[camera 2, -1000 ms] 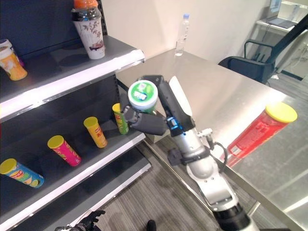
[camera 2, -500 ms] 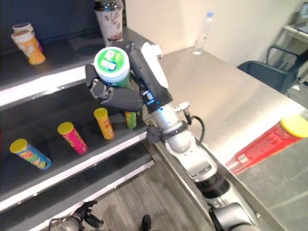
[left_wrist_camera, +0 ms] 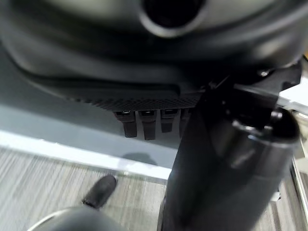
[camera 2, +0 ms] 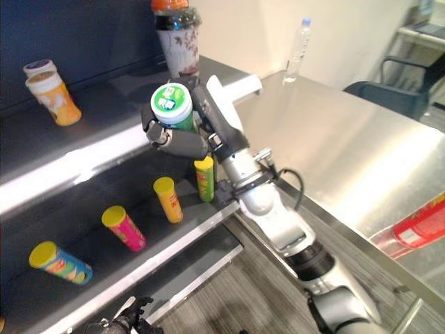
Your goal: Put the goods on the table back onto the shelves and tidy them up.
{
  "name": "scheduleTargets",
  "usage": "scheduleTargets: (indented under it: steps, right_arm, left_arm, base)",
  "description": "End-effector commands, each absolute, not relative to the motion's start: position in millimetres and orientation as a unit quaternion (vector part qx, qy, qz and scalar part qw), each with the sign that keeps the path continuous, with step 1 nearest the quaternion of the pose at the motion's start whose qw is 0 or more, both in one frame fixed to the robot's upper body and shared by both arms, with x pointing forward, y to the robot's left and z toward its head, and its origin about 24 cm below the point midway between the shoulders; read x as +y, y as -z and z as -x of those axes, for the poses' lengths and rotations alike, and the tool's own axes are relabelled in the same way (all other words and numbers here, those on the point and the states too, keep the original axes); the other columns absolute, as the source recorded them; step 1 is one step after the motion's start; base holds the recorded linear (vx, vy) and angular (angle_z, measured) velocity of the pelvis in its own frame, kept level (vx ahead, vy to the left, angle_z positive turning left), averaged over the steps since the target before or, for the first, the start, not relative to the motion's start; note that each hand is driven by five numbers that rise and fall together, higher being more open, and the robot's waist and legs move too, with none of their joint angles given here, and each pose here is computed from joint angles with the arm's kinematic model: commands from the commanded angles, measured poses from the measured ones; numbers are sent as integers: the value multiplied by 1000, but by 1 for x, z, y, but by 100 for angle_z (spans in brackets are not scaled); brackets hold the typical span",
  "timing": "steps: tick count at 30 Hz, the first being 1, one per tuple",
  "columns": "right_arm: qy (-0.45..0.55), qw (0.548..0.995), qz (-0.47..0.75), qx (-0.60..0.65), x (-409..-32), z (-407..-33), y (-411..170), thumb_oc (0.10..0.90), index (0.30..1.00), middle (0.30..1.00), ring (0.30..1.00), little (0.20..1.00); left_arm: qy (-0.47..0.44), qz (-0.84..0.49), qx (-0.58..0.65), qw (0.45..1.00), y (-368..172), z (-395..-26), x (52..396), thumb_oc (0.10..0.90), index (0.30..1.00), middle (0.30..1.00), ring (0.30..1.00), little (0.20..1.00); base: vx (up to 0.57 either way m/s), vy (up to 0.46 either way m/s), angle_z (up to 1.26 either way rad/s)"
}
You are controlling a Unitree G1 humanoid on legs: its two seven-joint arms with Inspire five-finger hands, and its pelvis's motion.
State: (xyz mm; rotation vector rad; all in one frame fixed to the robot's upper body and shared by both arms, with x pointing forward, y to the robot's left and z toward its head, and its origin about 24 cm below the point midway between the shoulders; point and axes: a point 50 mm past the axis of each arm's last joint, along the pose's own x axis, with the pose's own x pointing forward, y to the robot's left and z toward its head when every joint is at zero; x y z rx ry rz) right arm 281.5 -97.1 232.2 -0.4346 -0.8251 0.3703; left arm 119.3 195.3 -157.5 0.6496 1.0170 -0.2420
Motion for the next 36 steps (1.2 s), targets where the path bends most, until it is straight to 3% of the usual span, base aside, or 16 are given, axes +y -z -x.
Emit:
scheduleTargets:
  steps: [1,14,25,36]
  right_arm:
    - [-170,835,180,-491,-86,-275,-284,400,300,300,300,300]
    - [-207,825,179,-494,-84,-276,-297,400,300,300,300,300]
    - [-331,852,191,-358,-57,-306,-275,400,300,300,300,300]
    - [-358,889,115,-261,-50,-330,-271,400,300,300,300,300]
  left_arm:
    - [109,-339,481,801,156,-120,214,800,900,900,900,900]
    - [147,-349,482,790,159,-118,203,800,900,900,900,900]
    - [164,-348,486,785,157,-121,206,800,900,900,900,900]
    - [179,-350,503,769,160,-114,209,800,900,900,900,900]
  base:
    - [58,80,-12]
    - [42,37,6]
    - [11,-7,3]
    - [8,-6,-1]
